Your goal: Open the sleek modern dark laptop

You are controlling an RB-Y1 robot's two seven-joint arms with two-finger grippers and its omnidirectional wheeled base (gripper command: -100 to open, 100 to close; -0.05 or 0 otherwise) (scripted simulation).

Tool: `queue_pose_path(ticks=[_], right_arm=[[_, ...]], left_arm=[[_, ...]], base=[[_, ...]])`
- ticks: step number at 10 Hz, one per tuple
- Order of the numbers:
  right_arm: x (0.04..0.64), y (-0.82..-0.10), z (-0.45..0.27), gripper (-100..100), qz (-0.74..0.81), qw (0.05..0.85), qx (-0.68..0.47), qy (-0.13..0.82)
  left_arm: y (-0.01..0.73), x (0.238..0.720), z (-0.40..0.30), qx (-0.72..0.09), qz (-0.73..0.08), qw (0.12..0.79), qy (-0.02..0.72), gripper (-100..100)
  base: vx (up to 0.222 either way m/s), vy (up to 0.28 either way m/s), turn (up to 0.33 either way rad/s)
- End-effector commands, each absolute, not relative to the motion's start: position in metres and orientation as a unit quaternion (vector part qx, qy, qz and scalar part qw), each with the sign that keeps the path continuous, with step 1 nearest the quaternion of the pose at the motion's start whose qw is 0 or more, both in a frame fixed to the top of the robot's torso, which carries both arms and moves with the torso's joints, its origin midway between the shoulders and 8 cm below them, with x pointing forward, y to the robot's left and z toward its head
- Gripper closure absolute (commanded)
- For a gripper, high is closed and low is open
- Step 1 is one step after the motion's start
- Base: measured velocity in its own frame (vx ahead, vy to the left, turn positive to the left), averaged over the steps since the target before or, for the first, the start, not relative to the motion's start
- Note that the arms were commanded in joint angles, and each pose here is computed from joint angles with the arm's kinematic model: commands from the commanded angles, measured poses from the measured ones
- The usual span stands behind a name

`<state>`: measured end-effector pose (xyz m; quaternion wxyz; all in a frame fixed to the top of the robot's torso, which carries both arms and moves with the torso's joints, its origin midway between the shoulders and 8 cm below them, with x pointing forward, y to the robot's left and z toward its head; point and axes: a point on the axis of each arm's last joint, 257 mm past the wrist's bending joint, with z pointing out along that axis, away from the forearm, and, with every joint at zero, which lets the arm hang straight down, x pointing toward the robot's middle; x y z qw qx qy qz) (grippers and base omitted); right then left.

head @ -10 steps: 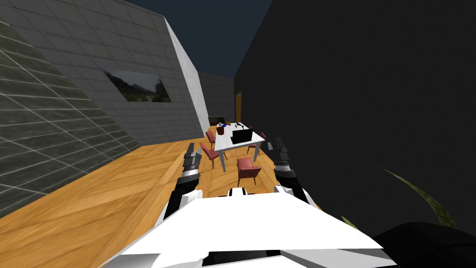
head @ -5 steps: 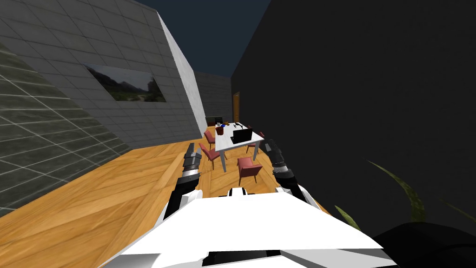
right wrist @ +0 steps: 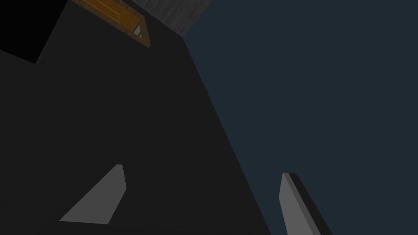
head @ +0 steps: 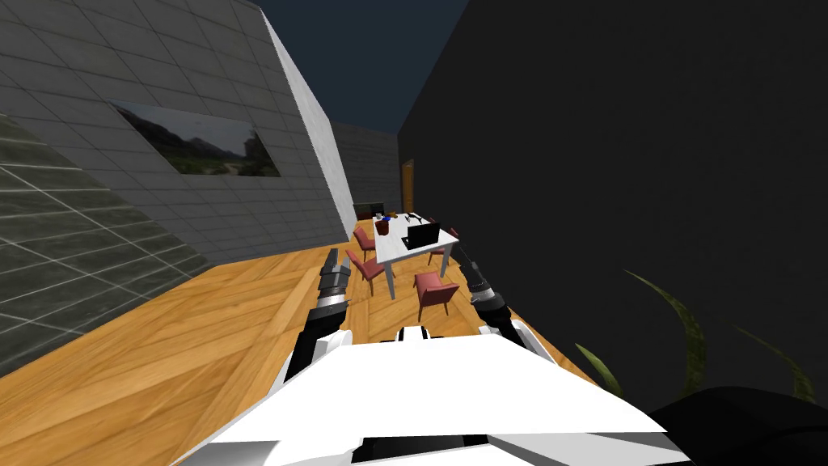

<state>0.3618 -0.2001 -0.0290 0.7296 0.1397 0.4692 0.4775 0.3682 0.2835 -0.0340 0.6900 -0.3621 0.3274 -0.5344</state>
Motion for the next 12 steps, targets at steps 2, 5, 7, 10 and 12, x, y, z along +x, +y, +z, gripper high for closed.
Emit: queue_pose_path(ticks=[2,5,7,10,12], right_arm=[[0.369,-0.188,-0.048,-100,0.416,0.751,0.078,0.507],[0.377,-0.18,-0.065,-100,0.365,0.763,0.026,0.532],[0.381,-0.176,-0.074,-100,0.329,0.772,-0.009,0.544],[0.391,-0.171,-0.092,-100,0.272,0.778,-0.065,0.563],[0.397,-0.17,-0.101,-100,0.241,0.78,-0.095,0.57]], left_arm=[[0.283,0.368,-0.034,-0.362,-0.534,0.69,0.327,0],[0.283,0.368,-0.034,-0.362,-0.534,0.69,0.327,0],[0.283,0.368,-0.034,-0.362,-0.534,0.69,0.327,0],[0.283,0.368,-0.034,-0.362,-0.534,0.69,0.327,0],[0.283,0.368,-0.034,-0.362,-0.534,0.69,0.327,0]], base=[[0.002,0.097,-0.087],[0.009,0.108,-0.064],[0.007,0.111,-0.034],[0.019,0.11,-0.039],[0.029,0.067,-0.019]])
